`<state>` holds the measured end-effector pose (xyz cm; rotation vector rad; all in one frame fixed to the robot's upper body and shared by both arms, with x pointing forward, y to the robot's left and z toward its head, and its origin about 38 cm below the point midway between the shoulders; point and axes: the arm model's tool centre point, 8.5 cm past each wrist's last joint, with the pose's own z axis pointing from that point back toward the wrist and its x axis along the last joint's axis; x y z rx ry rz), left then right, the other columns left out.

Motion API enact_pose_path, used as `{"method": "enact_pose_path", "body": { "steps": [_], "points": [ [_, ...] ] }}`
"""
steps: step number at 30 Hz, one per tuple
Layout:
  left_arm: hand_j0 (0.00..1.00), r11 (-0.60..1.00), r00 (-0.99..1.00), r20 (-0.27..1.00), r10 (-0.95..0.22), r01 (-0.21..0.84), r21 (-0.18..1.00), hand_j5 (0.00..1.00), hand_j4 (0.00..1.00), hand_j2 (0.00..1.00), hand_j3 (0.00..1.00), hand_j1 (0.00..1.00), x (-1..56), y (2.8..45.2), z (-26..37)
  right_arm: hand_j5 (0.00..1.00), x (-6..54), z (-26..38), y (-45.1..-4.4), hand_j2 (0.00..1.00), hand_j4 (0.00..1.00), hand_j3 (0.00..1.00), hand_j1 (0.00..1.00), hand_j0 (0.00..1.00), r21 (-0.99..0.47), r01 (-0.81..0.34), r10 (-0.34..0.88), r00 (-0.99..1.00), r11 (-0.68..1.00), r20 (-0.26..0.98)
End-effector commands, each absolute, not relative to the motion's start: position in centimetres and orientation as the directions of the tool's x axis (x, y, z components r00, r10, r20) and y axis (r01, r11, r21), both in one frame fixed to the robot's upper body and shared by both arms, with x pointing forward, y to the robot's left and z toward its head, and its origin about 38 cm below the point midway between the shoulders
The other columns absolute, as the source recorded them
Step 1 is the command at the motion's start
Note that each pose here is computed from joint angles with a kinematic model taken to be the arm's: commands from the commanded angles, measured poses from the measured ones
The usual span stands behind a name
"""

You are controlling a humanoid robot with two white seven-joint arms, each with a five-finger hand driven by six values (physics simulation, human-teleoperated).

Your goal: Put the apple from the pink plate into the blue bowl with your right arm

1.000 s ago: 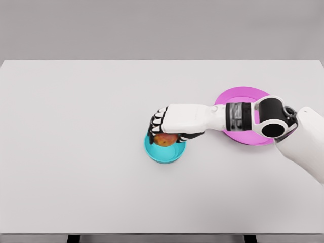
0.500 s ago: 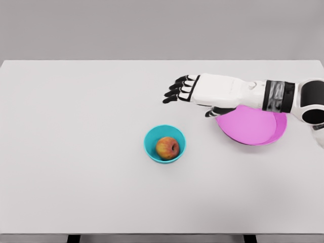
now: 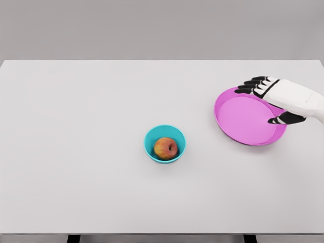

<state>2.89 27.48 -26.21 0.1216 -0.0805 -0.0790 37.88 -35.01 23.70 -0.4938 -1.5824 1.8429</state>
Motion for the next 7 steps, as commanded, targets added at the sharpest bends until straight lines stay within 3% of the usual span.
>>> {"method": "enact_pose_path", "body": {
  "steps": [1, 7],
  "points": [
    [1.0, 0.99, 0.994, 0.075, -0.084, 0.074, 0.124, 1.0, 1.0, 1.0, 1.0, 1.0, 2.89, 27.49, -26.21, 1.0, 37.92, 24.04, -35.25, 1.0, 1.0, 1.0, 1.0, 1.0, -0.974, -0.223, 0.69, -0.712, -0.047, 0.13],
    [1.0, 0.989, 0.993, 0.075, -0.09, 0.08, 0.125, 1.0, 1.0, 1.0, 1.0, 1.0, 2.89, 27.48, -26.21, 1.0, 37.64, 23.05, -34.96, 1.0, 1.0, 1.0, 1.0, 1.0, -0.969, -0.244, 0.686, -0.711, -0.035, 0.154]
  ]
}}
